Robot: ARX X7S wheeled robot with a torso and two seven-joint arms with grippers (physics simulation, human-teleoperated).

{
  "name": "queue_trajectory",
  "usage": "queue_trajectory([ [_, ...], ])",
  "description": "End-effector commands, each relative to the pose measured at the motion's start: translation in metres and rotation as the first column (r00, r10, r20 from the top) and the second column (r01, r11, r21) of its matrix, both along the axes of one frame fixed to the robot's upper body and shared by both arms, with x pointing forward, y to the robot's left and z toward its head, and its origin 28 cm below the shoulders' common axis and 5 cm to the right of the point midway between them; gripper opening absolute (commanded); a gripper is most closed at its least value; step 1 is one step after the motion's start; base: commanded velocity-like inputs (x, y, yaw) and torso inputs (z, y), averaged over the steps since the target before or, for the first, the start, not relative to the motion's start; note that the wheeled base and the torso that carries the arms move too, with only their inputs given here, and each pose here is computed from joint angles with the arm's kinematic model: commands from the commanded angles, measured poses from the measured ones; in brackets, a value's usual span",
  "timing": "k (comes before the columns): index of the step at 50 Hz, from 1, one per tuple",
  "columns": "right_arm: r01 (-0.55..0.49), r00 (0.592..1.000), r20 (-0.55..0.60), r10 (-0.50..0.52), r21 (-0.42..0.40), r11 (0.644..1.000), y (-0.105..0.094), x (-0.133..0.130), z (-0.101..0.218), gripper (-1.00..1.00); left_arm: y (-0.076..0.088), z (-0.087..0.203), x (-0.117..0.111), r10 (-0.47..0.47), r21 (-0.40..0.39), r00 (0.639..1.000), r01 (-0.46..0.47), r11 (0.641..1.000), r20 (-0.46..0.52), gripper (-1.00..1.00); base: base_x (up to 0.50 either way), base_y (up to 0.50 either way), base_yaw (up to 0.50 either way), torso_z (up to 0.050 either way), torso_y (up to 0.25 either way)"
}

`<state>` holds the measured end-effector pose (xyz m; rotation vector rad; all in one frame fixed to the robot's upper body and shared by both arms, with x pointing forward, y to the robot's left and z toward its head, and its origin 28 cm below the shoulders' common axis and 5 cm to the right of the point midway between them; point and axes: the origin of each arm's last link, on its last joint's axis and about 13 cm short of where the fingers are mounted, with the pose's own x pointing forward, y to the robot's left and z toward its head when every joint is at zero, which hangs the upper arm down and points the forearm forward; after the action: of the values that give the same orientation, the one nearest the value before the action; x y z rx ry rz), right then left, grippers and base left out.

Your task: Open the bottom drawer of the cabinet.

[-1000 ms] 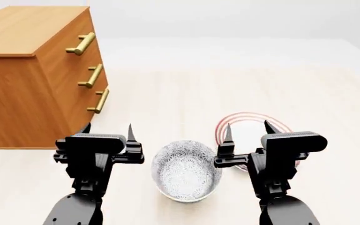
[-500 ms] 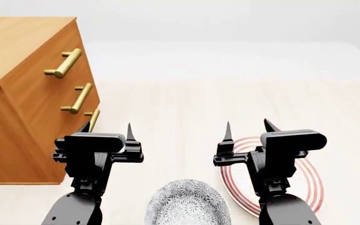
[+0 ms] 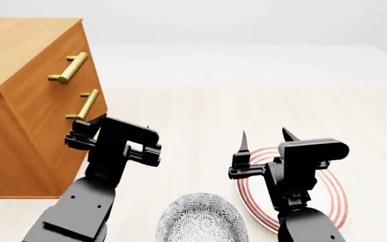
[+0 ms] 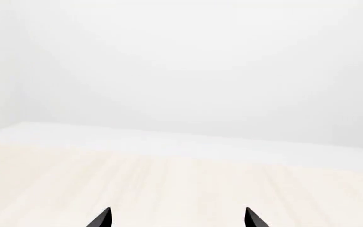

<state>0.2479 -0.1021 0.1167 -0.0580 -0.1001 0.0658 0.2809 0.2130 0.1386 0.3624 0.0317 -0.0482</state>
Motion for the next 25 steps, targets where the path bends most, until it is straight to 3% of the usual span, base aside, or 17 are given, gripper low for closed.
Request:
queue_trajectory([
  [1, -0.004, 1.0, -0.002, 0.004, -0.002, 1.0, 0.001, 0.001, 0.001, 1.0, 0.004, 0.022, 0.025, 0.027, 0.226, 0.998, -0.014, 0.974, -0.051, 1.0, 0.0, 0.0, 0.0, 0.0, 0.0],
  [10, -0.004, 1.0, -0.004, 0.004, -0.005, 1.0, 0.001, 0.002, 0.0, 1.0, 0.004, 0.014, 0.032, 0.045, 0.268, 0.996, -0.022, 0.963, -0.078, 1.0, 0.0, 0.0, 0.0, 0.0, 0.0],
  [13, -0.006, 1.0, -0.004, 0.006, -0.003, 1.0, 0.001, 0.002, -0.001, 1.0, 0.004, 0.01, 0.037, 0.066, 0.331, 0.993, -0.031, 0.943, -0.094, 1.0, 0.0, 0.0, 0.0, 0.0, 0.0],
  [14, 0.001, 1.0, 0.001, -0.001, 0.001, 1.0, -0.001, 0.002, 0.0, 1.0, -0.012, 0.002, 0.052, 0.012, 0.471, 0.995, 0.036, 0.882, -0.099, 1.0, 0.0, 0.0, 0.0, 0.0, 0.0],
  [15, 0.001, 1.0, 0.001, -0.001, 0.001, 1.0, -0.001, 0.002, 0.0, 1.0, 0.0, -0.02, 0.058, 0.087, 0.514, 0.977, 0.027, 0.857, -0.196, 1.0, 0.0, 0.0, 0.0, 0.0, 0.0],
  [25, 0.0, 1.0, -0.004, 0.0, 0.002, 1.0, -0.001, 0.003, -0.001, 1.0, 0.001, -0.024, 0.058, 0.086, 0.518, 0.975, 0.035, 0.855, -0.207, 1.0, 0.0, 0.0, 0.0, 0.0, 0.0],
])
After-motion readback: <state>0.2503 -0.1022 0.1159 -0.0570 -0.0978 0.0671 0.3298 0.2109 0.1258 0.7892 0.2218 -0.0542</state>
